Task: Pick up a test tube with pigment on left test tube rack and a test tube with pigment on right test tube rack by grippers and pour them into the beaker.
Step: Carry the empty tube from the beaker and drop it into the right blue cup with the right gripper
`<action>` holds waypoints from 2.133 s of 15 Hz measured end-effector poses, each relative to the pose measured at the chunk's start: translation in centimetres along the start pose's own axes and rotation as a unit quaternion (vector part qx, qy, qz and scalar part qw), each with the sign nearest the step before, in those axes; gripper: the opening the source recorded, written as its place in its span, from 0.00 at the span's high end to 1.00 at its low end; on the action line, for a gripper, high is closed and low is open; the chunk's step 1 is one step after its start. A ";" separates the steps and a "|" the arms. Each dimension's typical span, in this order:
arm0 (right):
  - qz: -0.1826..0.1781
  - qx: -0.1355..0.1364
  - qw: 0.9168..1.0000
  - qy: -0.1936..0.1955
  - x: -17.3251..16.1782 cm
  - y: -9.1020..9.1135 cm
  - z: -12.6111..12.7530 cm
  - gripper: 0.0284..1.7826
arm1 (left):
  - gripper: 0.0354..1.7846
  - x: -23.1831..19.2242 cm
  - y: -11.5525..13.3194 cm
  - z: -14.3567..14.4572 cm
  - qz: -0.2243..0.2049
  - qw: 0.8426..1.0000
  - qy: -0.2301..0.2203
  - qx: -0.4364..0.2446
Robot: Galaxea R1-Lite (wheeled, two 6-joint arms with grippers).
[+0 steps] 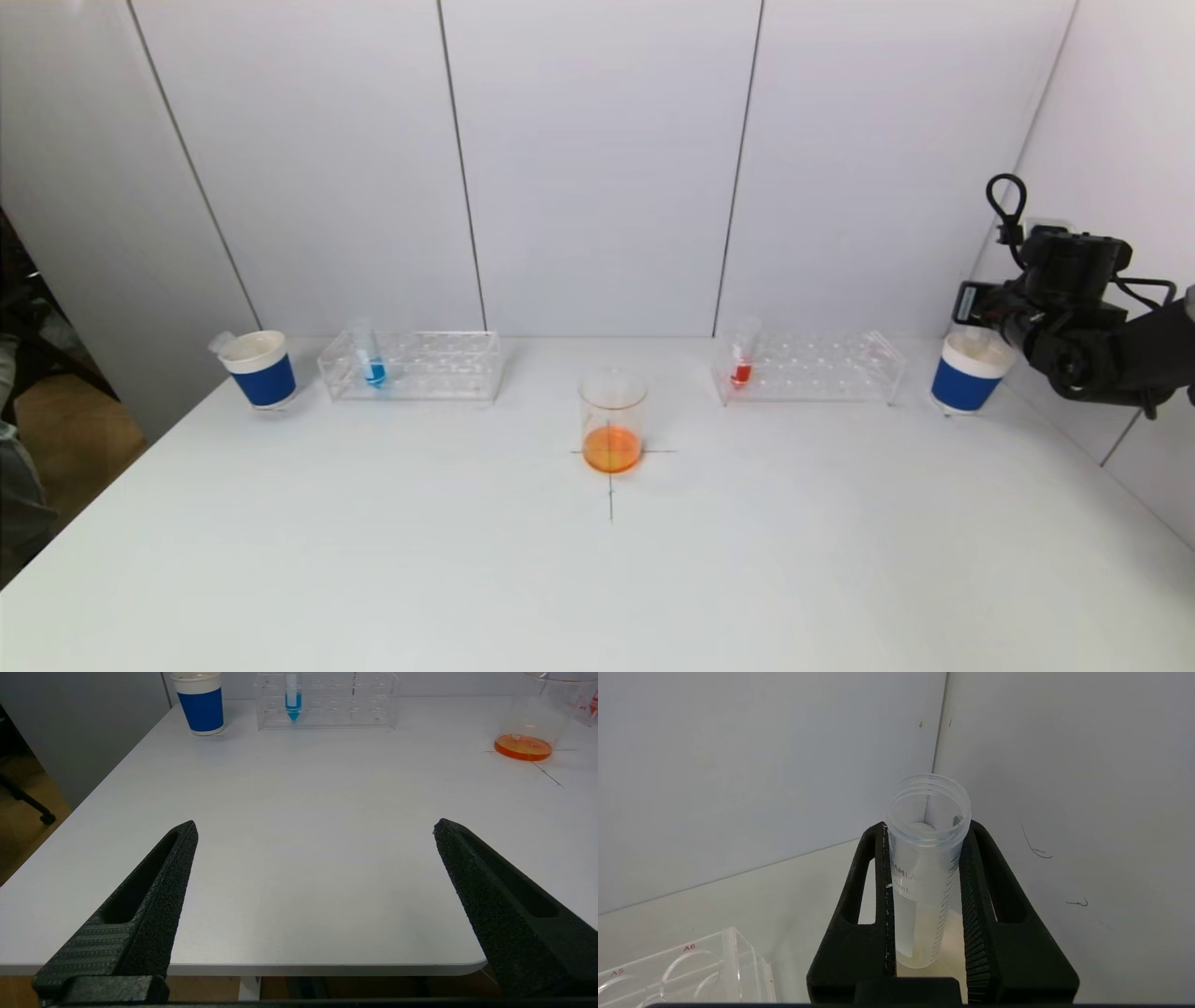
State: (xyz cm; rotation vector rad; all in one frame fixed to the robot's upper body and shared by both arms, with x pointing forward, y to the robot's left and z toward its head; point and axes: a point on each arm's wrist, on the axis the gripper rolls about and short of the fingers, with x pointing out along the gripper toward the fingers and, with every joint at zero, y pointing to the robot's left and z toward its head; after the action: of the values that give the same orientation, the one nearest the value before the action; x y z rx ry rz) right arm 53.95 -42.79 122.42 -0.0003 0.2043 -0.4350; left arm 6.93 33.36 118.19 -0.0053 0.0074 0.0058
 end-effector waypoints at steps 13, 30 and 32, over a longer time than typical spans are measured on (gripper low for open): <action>-0.009 -0.002 1.000 0.008 -1.4 -1.2 -2.9 0.75 | 0.01 0.0 0.0 0.0 0.000 1.000 0.000 0.000; -0.001 -0.002 1.000 0.015 -1.9 -1.3 -3.1 0.68 | 0.01 0.0 0.0 0.0 0.000 1.000 0.000 0.000; 0.001 0.006 1.000 0.014 -1.9 -1.3 -3.0 0.57 | 0.01 0.0 0.0 0.0 0.000 1.000 0.000 0.000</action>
State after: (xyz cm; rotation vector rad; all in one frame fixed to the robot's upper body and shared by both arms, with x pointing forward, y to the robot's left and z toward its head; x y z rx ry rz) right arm 51.10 -43.04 119.91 0.0169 0.2287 -0.4337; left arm 6.93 33.36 118.19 -0.0053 0.0079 0.0053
